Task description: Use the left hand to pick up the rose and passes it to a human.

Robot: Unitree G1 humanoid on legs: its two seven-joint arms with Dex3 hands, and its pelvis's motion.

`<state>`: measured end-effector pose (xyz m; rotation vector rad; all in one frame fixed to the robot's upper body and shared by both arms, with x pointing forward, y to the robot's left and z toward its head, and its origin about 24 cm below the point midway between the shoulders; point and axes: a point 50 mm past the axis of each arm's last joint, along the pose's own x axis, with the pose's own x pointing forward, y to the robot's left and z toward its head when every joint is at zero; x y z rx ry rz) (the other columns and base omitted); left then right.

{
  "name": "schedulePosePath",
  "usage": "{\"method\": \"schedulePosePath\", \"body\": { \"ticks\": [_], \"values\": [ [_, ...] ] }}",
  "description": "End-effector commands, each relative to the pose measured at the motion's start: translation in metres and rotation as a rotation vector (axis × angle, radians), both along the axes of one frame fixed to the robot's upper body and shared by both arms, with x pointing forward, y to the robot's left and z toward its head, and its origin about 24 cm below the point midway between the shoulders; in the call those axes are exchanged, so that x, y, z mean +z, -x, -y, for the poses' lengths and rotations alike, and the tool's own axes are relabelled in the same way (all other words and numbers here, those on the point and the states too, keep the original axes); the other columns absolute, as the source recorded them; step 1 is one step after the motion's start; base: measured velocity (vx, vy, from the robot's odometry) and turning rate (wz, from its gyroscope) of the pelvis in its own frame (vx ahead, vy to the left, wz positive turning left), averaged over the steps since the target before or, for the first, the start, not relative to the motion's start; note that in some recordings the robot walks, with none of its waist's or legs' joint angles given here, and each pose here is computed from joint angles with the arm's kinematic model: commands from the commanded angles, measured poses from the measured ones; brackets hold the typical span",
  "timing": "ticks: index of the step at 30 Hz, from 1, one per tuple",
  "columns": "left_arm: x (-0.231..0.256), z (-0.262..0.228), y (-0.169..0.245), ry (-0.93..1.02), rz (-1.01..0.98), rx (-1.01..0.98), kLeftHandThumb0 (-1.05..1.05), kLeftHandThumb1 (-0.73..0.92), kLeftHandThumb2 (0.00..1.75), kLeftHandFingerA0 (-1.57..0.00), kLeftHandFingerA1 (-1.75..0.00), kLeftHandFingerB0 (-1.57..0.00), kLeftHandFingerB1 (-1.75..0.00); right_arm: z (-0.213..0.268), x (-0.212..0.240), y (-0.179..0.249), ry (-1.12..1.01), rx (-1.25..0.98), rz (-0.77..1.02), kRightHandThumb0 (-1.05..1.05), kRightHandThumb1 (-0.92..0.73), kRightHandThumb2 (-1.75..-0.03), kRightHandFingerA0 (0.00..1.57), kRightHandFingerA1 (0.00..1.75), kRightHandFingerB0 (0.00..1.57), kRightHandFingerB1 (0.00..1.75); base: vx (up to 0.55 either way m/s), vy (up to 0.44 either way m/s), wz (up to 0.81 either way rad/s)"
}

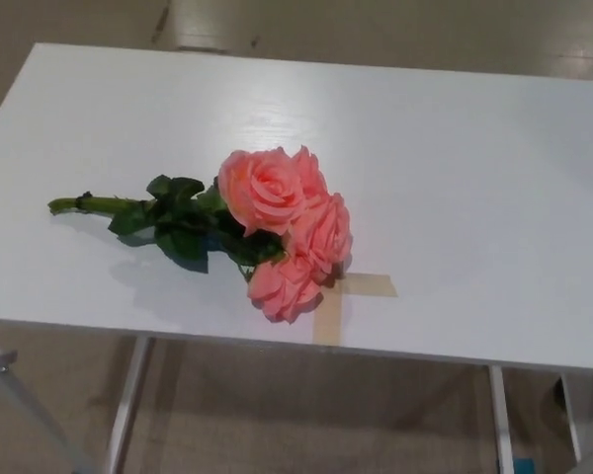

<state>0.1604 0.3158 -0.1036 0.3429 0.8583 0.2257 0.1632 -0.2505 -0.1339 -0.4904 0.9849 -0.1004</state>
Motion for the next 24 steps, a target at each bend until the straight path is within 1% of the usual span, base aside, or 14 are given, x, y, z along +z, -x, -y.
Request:
{"method": "schedulePosePath", "body": {
  "ticks": [1,2,4,5,8,10,14,15,16,17,20,21,22,24],
  "values": [
    [0.000,-0.001,0.003,0.011,0.016,-0.003,-0.33,0.52,0.70,-0.61,-0.50,-0.50,-0.47,0.003,-0.001,0.004,0.016,-0.015,0.007,-0.30,-0.58,-0.71,0.68,0.54,0.53,0.48,0.00,0.000,0.00],
    [0.000,-0.002,0.005,0.019,0.019,0.000,-0.39,0.50,0.69,-0.53,-0.48,-0.39,-0.43,0.002,-0.001,0.005,0.017,-0.011,0.003,-0.30,-0.58,-0.71,0.68,0.54,0.53,0.48,0.00,0.000,0.00],
    [-0.001,-0.002,0.007,0.033,0.021,0.000,-0.43,0.48,0.70,-0.50,-0.47,-0.36,-0.43,0.002,-0.002,0.007,0.020,-0.005,-0.002,-0.31,-0.58,-0.71,0.68,0.54,0.53,0.48,0.00,0.000,0.00],
    [-0.001,-0.002,0.008,0.039,0.020,-0.006,-0.36,0.56,0.57,-0.53,-0.39,-0.37,-0.34,0.002,-0.002,0.008,0.020,-0.003,-0.003,-0.30,-0.58,-0.71,0.68,0.54,0.53,0.48,0.00,0.000,0.00],
    [-0.001,-0.002,0.009,0.042,0.020,-0.008,-0.36,0.56,0.57,-0.53,-0.39,-0.37,-0.34,0.002,-0.002,0.008,0.020,-0.002,-0.003,-0.30,-0.58,-0.71,0.68,0.54,0.53,0.48,0.00,0.000,0.00],
    [-0.001,-0.003,0.011,0.059,0.021,-0.036,-0.49,0.46,0.54,-0.43,-0.37,-0.25,-0.30,0.002,-0.003,0.010,0.022,0.012,-0.008,-0.30,-0.58,-0.71,0.67,0.54,0.53,0.48,0.00,0.000,0.00],
    [-0.001,-0.003,0.011,0.061,0.022,-0.040,-0.49,0.46,0.54,-0.43,-0.37,-0.25,-0.30,0.002,-0.003,0.010,0.022,0.013,-0.008,-0.30,-0.58,-0.71,0.67,0.54,0.53,0.48,0.00,0.000,0.00],
    [-0.001,0.000,0.011,0.075,0.005,-0.109,-0.60,0.39,0.67,-0.25,-0.40,-0.14,-0.34,0.002,-0.004,0.012,0.020,0.013,-0.014,-0.31,-0.58,-0.71,0.67,0.54,0.52,0.48,0.00,0.000,0.00],
    [0.000,0.001,0.012,0.085,-0.010,-0.158,-0.62,0.39,0.66,-0.19,-0.37,-0.15,-0.34,0.002,-0.004,0.013,0.020,0.015,-0.020,-0.31,-0.58,-0.72,0.67,0.54,0.52,0.48,0.00,0.000,0.00],
    [0.001,0.001,0.012,0.092,-0.027,-0.205,-0.60,0.43,0.55,-0.20,-0.32,-0.16,-0.27,0.002,-0.005,0.014,0.022,0.017,-0.026,-0.31,-0.58,-0.72,0.67,0.54,0.52,0.48,0.00,0.000,0.00],
    [0.002,0.000,0.011,0.096,-0.037,-0.236,-0.60,0.43,0.55,-0.20,-0.32,-0.16,-0.27,0.002,-0.005,0.014,0.024,0.019,-0.027,-0.31,-0.58,-0.72,0.67,0.54,0.52,0.48,0.00,0.000,0.00],
    [0.005,0.000,0.013,0.103,-0.038,-0.298,-0.68,0.41,0.71,-0.09,-0.34,-0.21,-0.37,0.003,-0.005,0.015,0.030,0.025,-0.034,-0.32,-0.58,-0.72,0.67,0.54,0.53,0.48,0.00,0.000,0.00],
    [0.010,-0.001,0.016,0.114,-0.038,-0.397,-0.69,0.41,0.71,-0.09,-0.35,-0.24,-0.38,0.004,-0.005,0.017,0.041,0.034,-0.045,-0.32,-0.58,-0.73,0.67,0.54,0.53,0.48,0.00,0.000,0.00],
    [0.012,-0.002,0.018,0.116,-0.028,-0.403,-0.69,0.41,0.71,-0.09,-0.35,-0.24,-0.38,0.004,-0.005,0.017,0.042,0.037,-0.046,-0.32,-0.58,-0.73,0.67,0.54,0.53,0.48,0.00,0.000,0.00]
  ]
}}
